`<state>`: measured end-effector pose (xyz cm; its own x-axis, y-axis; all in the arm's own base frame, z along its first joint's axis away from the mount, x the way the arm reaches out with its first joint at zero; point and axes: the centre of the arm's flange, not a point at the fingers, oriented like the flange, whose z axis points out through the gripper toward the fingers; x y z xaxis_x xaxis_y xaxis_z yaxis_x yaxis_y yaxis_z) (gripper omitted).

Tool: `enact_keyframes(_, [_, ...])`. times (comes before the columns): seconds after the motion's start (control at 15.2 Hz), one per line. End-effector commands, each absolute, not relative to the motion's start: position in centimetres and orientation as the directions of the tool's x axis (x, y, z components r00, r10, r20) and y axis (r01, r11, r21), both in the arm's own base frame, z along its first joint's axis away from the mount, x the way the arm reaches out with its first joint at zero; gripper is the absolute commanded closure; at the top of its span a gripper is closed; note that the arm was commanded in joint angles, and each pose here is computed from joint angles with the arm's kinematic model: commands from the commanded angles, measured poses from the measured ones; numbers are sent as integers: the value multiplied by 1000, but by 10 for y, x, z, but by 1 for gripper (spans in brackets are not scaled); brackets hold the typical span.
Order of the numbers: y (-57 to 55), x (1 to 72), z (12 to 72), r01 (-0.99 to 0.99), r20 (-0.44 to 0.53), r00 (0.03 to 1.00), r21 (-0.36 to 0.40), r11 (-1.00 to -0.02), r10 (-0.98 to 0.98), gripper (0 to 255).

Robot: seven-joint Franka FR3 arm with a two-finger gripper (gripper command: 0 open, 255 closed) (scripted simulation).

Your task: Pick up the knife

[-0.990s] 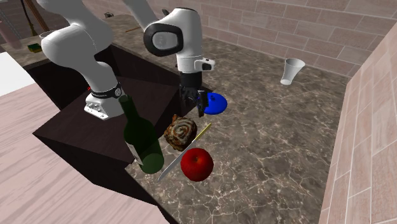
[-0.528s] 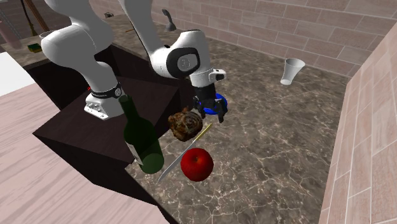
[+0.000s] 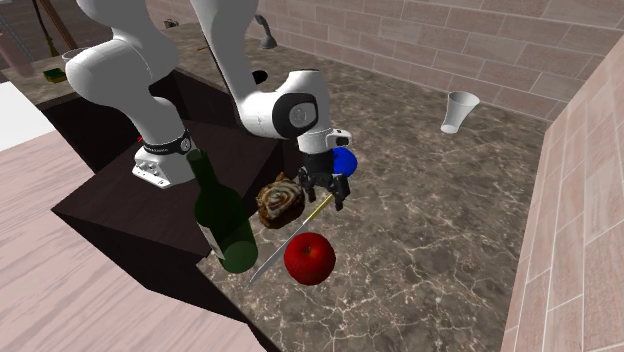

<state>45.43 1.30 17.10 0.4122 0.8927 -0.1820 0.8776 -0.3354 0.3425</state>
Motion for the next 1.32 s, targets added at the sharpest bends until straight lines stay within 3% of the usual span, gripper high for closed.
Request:
enact_keyframes(0.0, [10,450,164,881,-195,414,329,-339,889,255])
enact_keyframes(0.59, [9,450,163,882,-195,414,329,-339,889,255])
enact_keyframes(1.25, [9,450,216,881,-195,414,329,-339,889,255])
